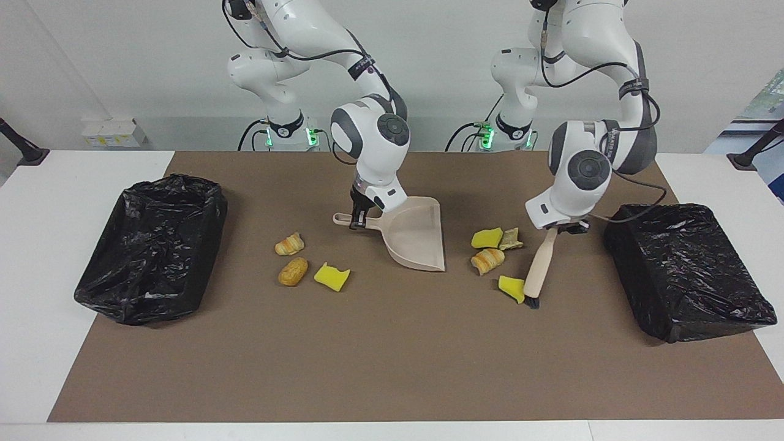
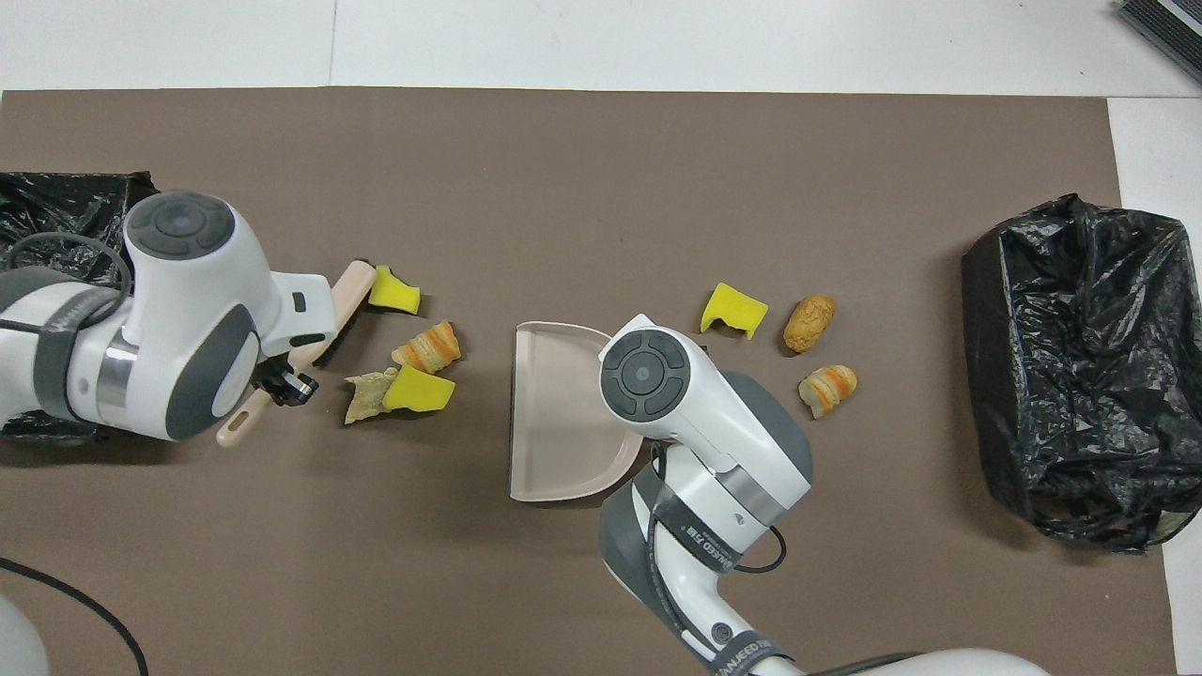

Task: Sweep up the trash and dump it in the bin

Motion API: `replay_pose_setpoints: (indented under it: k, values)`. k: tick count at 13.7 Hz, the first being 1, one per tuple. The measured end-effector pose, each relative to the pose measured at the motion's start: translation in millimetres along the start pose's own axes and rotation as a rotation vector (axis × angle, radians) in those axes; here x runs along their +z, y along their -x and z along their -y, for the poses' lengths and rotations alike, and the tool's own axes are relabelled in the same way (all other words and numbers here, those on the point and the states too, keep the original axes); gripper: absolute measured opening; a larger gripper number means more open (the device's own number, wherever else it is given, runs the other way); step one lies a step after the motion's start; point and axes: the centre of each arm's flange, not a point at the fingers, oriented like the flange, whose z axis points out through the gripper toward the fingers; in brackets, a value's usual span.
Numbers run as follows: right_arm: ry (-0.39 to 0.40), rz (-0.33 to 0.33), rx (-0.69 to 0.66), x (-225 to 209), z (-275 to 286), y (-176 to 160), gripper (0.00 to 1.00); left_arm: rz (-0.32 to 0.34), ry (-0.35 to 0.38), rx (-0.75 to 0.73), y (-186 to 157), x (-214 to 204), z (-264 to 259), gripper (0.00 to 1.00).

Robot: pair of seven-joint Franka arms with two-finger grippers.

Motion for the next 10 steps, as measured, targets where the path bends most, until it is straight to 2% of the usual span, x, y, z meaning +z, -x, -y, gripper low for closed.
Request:
replay_pose_setpoints:
  k: [3, 5, 10]
  values:
    - [-0.001, 0.0, 0.0, 0.4, 0.0, 0.2, 0.33, 0.024, -0.011, -0.021, 5.9, -0.7, -49.6, 0.26]
    - [-0.001, 0.001, 0.0, 0.6, 0.0, 0.3, 0.33, 0.017, -0.008, -0.02, 7.8, -9.4, -64.9, 0.26]
    - [-0.002, 0.002, 0.0, 1.3, 0.1, 0.6, 0.33, -0.044, 0.016, -0.07, 42.9, -61.2, -53.5, 0.26]
